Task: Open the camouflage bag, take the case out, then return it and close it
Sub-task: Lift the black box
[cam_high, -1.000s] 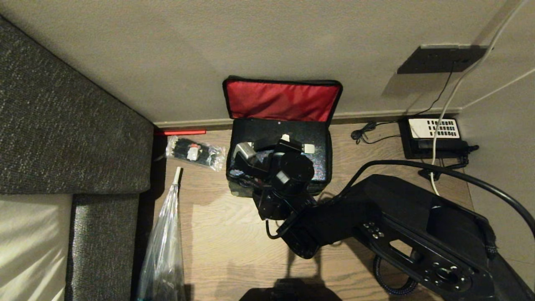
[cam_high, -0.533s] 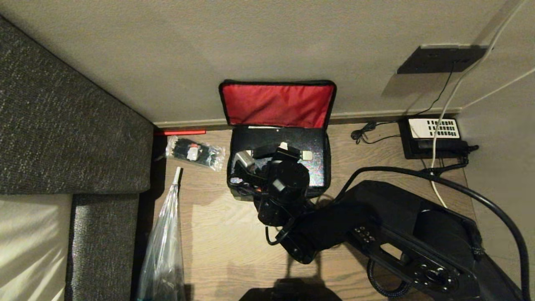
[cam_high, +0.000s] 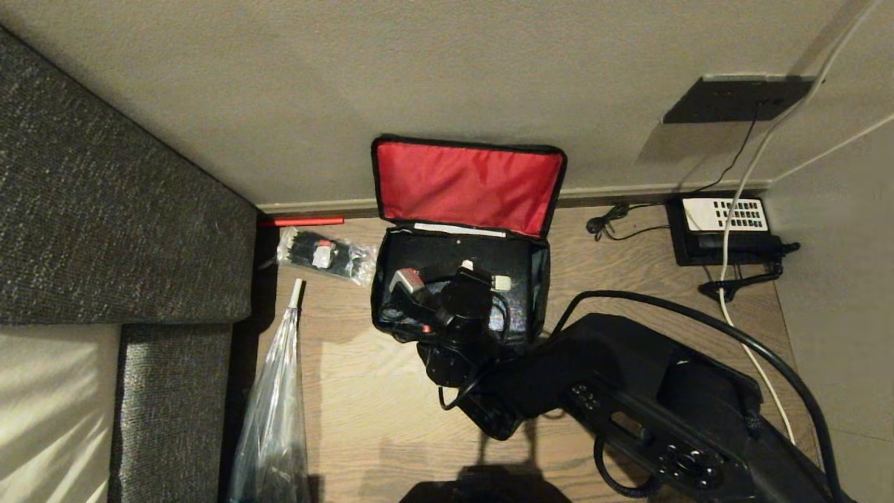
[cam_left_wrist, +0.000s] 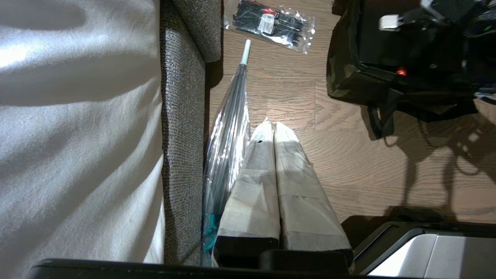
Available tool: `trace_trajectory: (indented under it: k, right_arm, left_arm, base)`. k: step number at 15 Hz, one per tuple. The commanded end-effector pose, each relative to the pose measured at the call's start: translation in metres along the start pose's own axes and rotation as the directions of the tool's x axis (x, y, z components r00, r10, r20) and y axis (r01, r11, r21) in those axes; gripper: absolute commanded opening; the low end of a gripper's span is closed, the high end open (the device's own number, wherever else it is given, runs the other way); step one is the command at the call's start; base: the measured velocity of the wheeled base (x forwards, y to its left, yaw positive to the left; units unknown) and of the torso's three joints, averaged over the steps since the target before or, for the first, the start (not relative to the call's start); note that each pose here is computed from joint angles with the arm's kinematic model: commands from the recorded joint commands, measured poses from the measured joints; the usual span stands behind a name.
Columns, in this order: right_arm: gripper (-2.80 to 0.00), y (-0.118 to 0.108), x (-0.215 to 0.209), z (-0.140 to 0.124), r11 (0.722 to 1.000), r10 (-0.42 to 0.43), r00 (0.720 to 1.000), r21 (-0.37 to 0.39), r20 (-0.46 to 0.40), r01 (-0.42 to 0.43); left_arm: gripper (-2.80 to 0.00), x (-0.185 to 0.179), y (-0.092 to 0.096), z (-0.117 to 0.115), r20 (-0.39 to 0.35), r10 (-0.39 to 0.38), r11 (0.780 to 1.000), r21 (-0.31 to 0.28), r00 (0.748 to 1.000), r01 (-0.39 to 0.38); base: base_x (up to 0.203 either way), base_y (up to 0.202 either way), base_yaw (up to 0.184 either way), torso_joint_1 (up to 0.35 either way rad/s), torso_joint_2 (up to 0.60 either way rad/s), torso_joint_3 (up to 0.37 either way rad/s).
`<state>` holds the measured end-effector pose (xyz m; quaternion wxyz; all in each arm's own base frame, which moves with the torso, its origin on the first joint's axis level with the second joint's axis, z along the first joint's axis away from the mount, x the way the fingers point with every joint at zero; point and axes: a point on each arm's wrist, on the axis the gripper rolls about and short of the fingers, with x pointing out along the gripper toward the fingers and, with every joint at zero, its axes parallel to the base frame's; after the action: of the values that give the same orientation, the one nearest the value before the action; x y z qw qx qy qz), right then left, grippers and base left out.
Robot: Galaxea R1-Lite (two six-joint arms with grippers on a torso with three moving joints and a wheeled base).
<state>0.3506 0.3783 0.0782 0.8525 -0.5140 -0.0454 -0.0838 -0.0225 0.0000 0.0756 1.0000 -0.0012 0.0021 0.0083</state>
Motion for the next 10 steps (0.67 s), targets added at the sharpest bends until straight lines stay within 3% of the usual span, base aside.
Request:
trace_trajectory:
  k: [1,6,10]
  right_arm:
    - [-2.8,0.001,0.005,0.001,1.0,0.011,1.0,0.026,-0.015,-0.01]
    - [-2.8,-0.014,0.005,0.008,0.999,0.0,1.0,0.041,-0.011,0.001]
    - [-2.8,-0.039,0.002,0.018,0.998,-0.013,1.0,0.066,0.0,0.013]
  left_arm:
    - [-2.8,0.0,0.0,0.0,-0.002,0.001,1.0,-0.001,1.0,-0.001]
    - [-2.8,0.0,0.0,0.0,-0.002,0.001,1.0,-0.001,1.0,-0.001]
    - [-2.8,0.0,0.0,0.0,-0.003,0.001,1.0,0.0,1.0,-0.001]
  base:
    - [0.0,0.0,0.0,0.0,0.0,0.0]
    - [0.0,0.0,0.0,0.0,0.0,0.0]
    - [0.0,0.0,0.0,0.0,0.0,0.0]
